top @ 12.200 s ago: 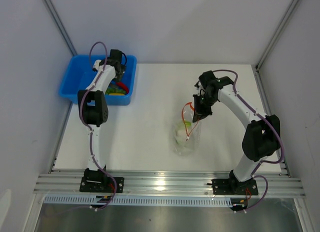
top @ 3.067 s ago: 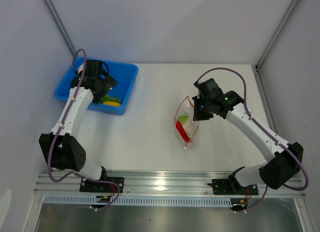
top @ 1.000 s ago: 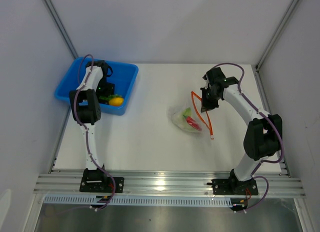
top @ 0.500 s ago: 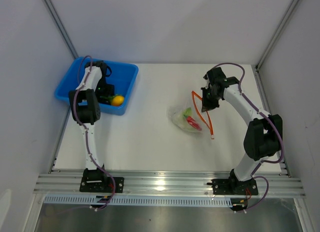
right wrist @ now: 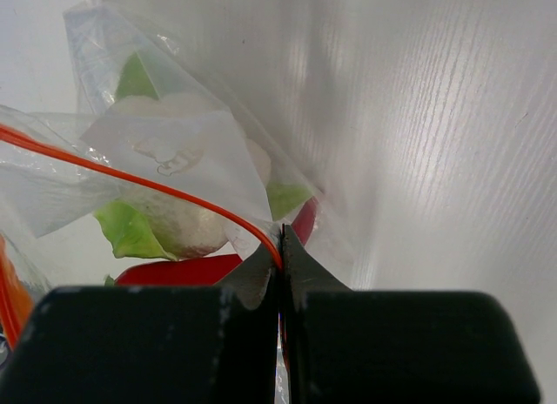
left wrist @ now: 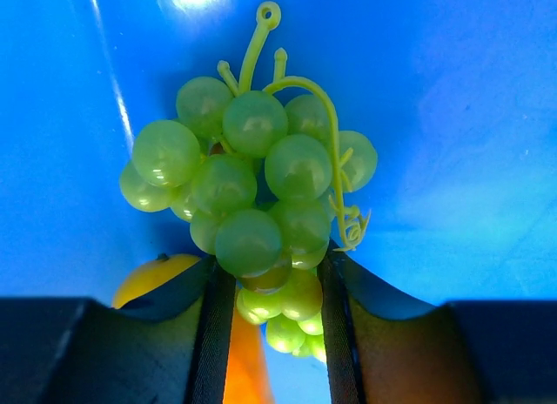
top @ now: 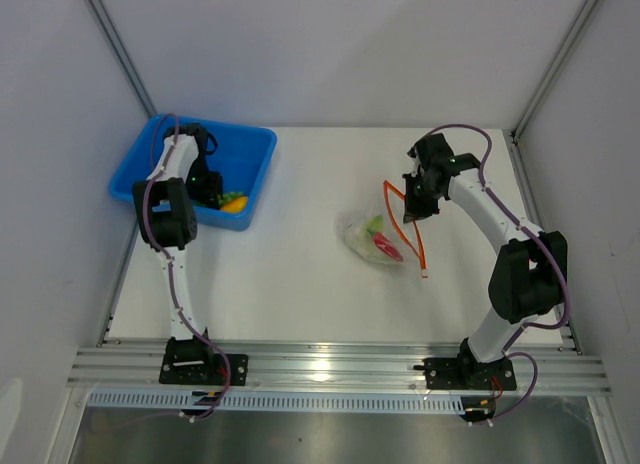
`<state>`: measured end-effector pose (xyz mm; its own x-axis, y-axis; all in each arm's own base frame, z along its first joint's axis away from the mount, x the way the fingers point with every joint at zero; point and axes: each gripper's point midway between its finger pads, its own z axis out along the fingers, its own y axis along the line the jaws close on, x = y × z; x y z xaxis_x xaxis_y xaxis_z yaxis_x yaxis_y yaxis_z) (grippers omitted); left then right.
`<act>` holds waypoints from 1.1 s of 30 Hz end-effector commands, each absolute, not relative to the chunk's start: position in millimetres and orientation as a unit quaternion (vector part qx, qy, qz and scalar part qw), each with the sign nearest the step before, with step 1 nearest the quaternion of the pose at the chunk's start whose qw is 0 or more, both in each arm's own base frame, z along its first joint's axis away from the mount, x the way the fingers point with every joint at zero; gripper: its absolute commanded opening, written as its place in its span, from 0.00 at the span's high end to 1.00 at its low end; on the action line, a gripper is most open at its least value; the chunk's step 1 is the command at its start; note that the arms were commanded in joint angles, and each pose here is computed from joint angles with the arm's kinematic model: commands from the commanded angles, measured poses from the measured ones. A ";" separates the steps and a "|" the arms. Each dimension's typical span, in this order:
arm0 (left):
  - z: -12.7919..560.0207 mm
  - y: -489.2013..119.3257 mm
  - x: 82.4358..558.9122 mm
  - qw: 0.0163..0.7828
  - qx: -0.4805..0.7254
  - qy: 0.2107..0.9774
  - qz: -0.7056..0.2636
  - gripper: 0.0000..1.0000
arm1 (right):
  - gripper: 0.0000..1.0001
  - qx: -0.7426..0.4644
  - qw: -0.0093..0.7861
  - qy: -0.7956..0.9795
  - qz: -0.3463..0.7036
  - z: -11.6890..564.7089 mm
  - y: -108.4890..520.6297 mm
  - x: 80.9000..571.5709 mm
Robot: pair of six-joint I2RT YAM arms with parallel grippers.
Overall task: Place the food in the zip-top bag and seal the zipper
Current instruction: Pick up the fake fruit from the bin.
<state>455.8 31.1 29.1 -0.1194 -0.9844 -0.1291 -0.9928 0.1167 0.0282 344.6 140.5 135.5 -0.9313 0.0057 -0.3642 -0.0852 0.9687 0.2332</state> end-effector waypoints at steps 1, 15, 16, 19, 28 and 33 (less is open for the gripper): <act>62.7 44.8 461.9 0.079 -0.662 0.745 0.040 0.62 | 1.00 -0.021 0.222 0.967 0.125 154.7 137.9 351.4; 104.7 49.3 485.2 0.145 -0.658 0.739 -0.008 0.94 | 1.00 -0.025 0.234 0.963 0.132 163.4 142.4 353.5; 107.0 49.4 485.9 0.149 -0.657 0.739 -0.009 0.95 | 1.00 -0.025 0.235 0.963 0.132 164.1 143.1 353.5; 117.1 48.8 487.9 0.157 -0.657 0.737 -0.018 0.99 | 1.00 -0.027 0.238 0.961 0.135 165.7 144.8 353.4; 145.4 46.1 478.8 0.171 -0.660 0.731 -0.034 0.99 | 1.00 -0.026 0.255 0.955 0.147 174.8 149.4 353.1; 170.4 43.2 473.9 0.192 -0.652 0.732 -0.054 0.99 | 1.00 -0.022 0.270 0.950 0.156 181.0 151.4 351.6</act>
